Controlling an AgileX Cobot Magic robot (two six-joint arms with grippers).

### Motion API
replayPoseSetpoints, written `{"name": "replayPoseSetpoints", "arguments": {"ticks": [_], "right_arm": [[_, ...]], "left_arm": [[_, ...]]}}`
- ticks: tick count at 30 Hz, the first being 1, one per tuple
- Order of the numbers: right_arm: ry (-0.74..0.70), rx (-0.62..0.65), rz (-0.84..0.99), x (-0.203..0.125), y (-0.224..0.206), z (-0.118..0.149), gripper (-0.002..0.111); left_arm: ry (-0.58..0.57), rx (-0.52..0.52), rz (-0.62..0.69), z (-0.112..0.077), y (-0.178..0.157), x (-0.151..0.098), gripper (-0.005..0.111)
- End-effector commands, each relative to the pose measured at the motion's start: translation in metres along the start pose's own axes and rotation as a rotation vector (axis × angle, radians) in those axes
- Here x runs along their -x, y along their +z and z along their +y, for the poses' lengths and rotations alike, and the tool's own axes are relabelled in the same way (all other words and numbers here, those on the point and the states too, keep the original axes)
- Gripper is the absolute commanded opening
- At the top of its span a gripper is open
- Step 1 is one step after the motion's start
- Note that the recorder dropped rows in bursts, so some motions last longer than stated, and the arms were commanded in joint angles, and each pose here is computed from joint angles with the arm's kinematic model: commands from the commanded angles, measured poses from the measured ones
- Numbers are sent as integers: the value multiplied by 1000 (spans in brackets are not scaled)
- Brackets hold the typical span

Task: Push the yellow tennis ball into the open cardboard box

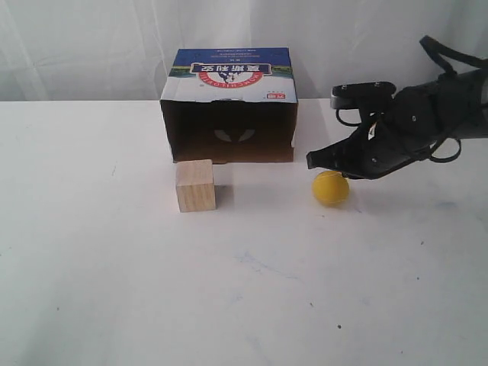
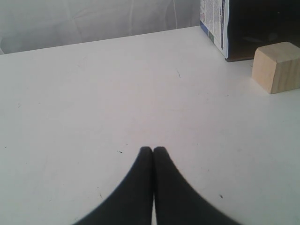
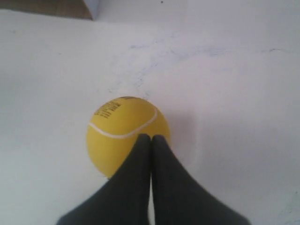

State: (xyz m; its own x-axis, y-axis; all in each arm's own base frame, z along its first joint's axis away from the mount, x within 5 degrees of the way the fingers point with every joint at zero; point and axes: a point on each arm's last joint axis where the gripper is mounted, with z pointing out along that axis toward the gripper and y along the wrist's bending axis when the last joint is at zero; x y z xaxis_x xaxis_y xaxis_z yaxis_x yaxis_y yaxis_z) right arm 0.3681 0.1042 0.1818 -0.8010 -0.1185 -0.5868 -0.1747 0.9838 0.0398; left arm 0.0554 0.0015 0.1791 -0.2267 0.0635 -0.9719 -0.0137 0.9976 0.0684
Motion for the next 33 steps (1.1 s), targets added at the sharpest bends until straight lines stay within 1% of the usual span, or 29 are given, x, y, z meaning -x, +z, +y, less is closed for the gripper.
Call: {"name": "replayPoseSetpoints", "arguments": {"ticks": [1,5,11,15,22,27,33], "right_arm": [[-54,42,-56,5,-12,18,0],[-78,60,-82,8,-18,27,0],[-89,71,-48,1,-6,35,0],[-87,100,-62,-1,-5,47,0],[-133,140,-75,-4,-7,69,0],[-136,131,0,-12,-7,71,0],[-139,126,25,-14,-7,71,0]], "left_arm": [[7,-5,-7,0,0,0,0],[7,-5,-7,0,0,0,0],[7,-5,-7,0,0,0,0],[7,-5,-7,0,0,0,0],[7,-5,-7,0,0,0,0],[7,-5,-7,0,0,0,0],[7,-5,-7,0,0,0,0]]}}
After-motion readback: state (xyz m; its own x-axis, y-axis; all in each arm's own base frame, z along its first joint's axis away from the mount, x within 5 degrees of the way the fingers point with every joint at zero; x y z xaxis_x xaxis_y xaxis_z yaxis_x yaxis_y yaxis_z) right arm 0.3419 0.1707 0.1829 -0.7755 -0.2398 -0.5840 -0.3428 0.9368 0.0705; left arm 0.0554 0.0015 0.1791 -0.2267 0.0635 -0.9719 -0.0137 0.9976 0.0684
